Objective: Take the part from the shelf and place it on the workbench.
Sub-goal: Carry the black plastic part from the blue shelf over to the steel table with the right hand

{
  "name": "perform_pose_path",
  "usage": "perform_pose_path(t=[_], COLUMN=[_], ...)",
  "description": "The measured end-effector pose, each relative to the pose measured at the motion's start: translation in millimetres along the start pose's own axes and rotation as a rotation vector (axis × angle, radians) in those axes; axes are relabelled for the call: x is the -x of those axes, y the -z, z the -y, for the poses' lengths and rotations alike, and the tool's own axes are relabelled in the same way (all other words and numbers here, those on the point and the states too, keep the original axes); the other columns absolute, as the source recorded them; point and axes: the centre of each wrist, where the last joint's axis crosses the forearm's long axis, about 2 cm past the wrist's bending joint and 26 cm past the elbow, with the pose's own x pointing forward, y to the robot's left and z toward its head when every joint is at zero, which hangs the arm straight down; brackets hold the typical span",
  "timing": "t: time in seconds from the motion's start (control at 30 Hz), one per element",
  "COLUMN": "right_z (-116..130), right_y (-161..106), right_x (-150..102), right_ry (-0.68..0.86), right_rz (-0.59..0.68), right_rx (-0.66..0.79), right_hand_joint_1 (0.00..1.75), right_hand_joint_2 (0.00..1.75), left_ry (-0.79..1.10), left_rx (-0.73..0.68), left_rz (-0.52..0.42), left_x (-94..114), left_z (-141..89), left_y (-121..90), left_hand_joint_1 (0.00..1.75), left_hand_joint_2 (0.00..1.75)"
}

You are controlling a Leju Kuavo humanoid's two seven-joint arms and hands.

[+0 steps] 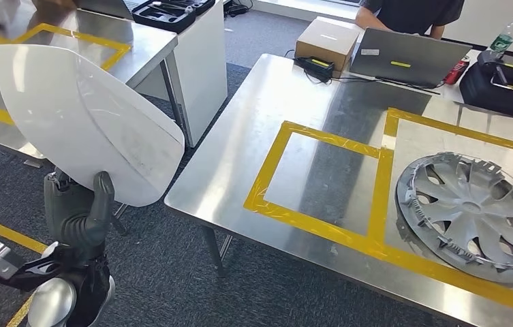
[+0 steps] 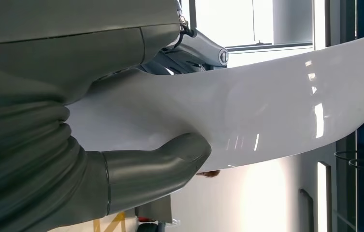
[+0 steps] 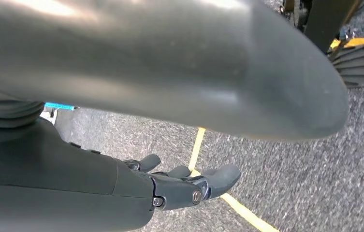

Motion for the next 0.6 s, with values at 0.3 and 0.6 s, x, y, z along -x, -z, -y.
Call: perform_pose_path(t=[0.3,0.6], right_z=[1,9], right_y=[0,0], right_x=[0,5], right_ry=[-0.002,-0.007], right_rz=[-0.001,-0.001], right_rx=[0.001,-0.001], right_hand_joint_1=[0.00,0.00], right_hand_joint_2=[0.00,0.00], left_ry=[0.001,0.013], left_rx=[-0.001,-0.016], left_rz=[0.004,0.007], left_x=[0,0], left_z=[0,-1], left_y=[0,-14], left_hand_joint_1=[1.75,1.75], left_hand_joint_2=[1.75,1.75])
